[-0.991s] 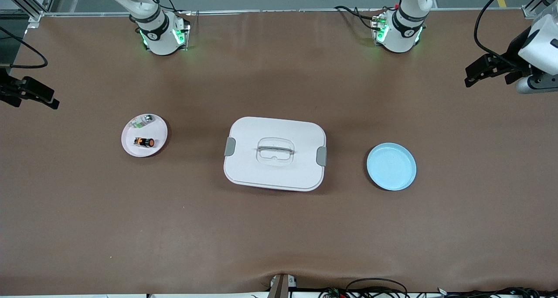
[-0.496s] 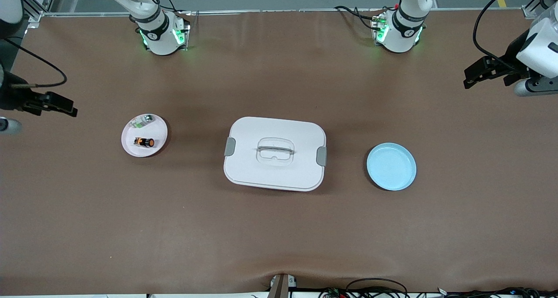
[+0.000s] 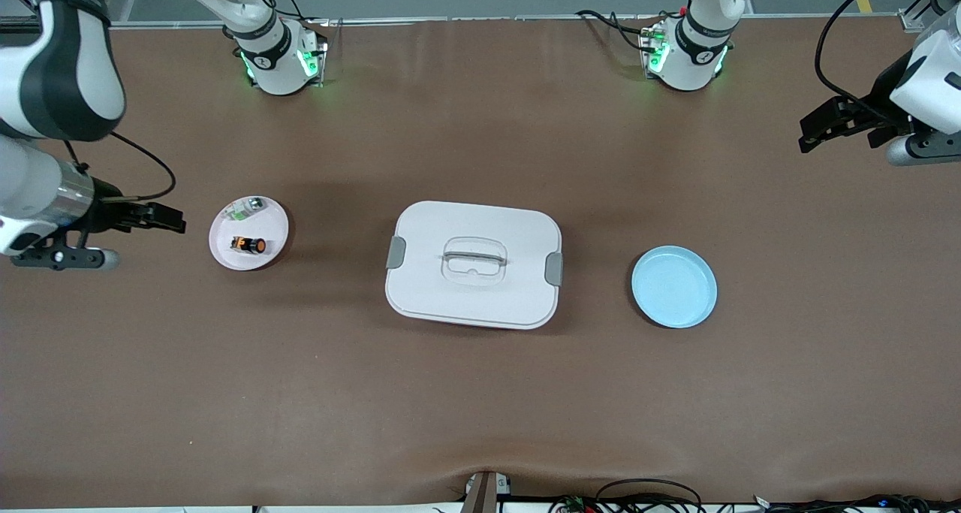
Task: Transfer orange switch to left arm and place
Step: 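Reach the right gripper down to the orange switch on the white plate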
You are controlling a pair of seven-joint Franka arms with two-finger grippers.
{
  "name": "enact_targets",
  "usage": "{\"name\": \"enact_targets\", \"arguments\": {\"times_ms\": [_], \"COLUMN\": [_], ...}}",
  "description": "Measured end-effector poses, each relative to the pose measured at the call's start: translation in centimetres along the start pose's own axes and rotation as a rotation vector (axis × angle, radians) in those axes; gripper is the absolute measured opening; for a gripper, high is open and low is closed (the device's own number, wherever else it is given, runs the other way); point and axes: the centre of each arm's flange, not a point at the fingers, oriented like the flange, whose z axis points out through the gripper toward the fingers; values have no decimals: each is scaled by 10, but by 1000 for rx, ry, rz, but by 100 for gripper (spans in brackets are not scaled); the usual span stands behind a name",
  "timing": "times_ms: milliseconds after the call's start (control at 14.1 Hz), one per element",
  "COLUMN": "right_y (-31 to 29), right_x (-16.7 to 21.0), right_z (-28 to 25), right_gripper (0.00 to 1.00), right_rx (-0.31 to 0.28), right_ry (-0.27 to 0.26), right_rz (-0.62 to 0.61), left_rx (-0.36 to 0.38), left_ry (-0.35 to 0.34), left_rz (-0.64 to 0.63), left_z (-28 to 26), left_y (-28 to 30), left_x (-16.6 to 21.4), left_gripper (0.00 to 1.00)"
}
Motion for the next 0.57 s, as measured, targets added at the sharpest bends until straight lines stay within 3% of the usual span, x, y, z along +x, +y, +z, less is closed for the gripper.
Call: {"name": "enact_targets", "arguments": {"times_ms": [566], "right_y": [5], "right_x": [-20], "right_z": [127], "right_gripper": [100], "right_rx": [-1], "right_ry": [35], "right_rz": [11], "left_rx": [0], "left_ry": [0], "left_rz": [0], "left_z": [0], "left_y": [0], "left_x": [0], "left_gripper": [100]}}
